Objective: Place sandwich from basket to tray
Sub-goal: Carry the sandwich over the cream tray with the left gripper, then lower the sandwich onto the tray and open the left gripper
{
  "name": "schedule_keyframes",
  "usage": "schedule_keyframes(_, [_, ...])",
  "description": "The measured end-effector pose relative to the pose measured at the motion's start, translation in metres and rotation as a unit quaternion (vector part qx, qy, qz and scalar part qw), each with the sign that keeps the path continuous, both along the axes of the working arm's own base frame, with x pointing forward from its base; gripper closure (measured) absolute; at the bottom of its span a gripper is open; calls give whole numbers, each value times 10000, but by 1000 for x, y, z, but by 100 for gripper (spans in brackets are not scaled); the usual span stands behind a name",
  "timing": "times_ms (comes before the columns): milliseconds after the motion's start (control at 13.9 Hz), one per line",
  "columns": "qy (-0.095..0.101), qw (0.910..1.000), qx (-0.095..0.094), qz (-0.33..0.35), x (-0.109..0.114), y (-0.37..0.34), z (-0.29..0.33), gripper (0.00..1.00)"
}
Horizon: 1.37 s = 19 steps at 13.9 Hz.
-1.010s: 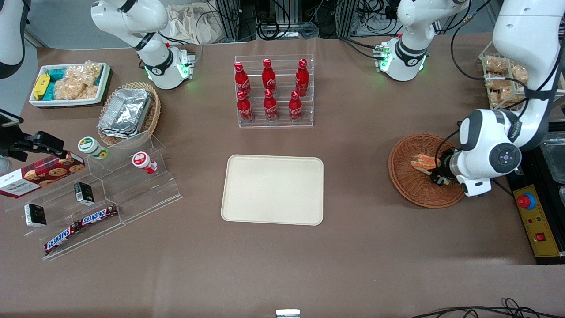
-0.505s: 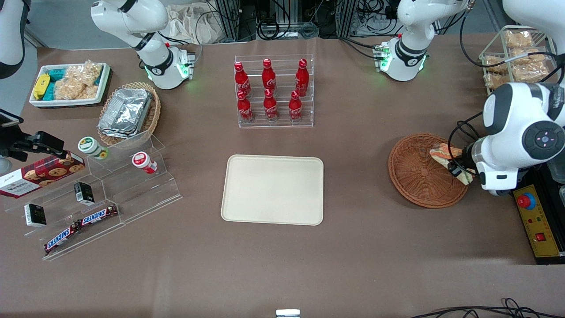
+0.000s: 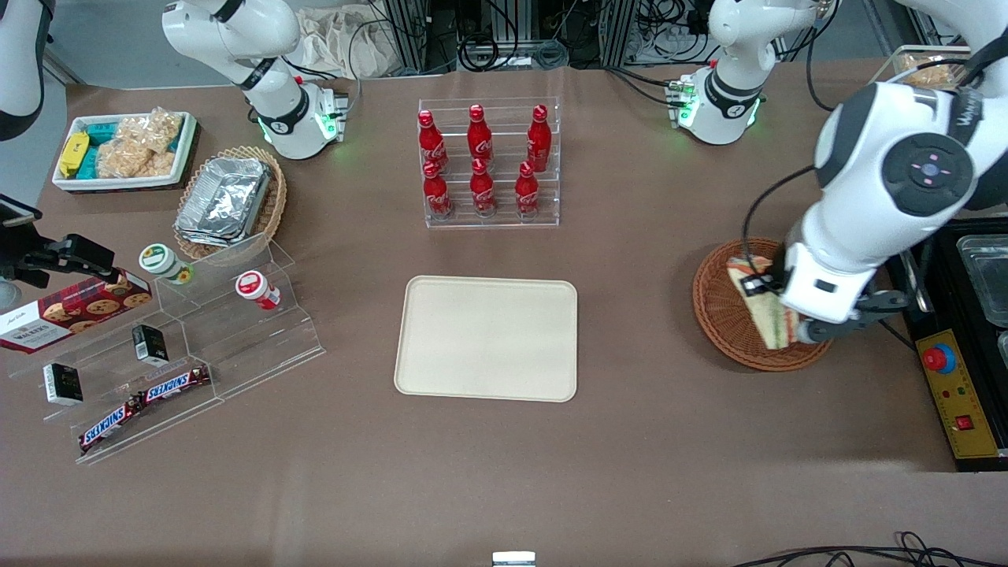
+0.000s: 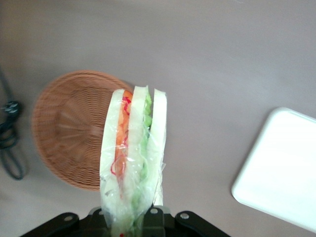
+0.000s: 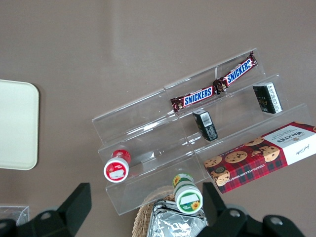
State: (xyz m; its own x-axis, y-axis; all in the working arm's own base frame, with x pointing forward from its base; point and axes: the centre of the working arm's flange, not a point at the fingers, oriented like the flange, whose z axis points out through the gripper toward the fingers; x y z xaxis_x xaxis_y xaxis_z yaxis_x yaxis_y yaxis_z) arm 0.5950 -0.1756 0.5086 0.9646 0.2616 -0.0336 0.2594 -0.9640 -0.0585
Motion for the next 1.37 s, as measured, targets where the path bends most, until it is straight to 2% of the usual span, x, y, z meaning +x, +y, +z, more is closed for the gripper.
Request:
schedule_keyframes(144, [134, 9980, -257, -556, -5, -59, -17, 81])
schedule_keyframes(216, [169, 9959, -308, -834, -5, -88, -33, 81])
schedule_keyframes(433, [203, 9881, -173, -1518, -1, -164, -108, 81])
schedule_keyframes(649, [248, 9864, -245, -1604, -2, -222, -182, 81])
schedule_keyframes(866, [208, 9857, -363, -1633, -2, -244, -230, 81])
schedule_keyframes(1227, [107, 9862, -414, -1598, -14, -270, -278, 81])
schedule_keyframes(1371, [33, 9862, -419, -1600, -12, -270, -283, 80])
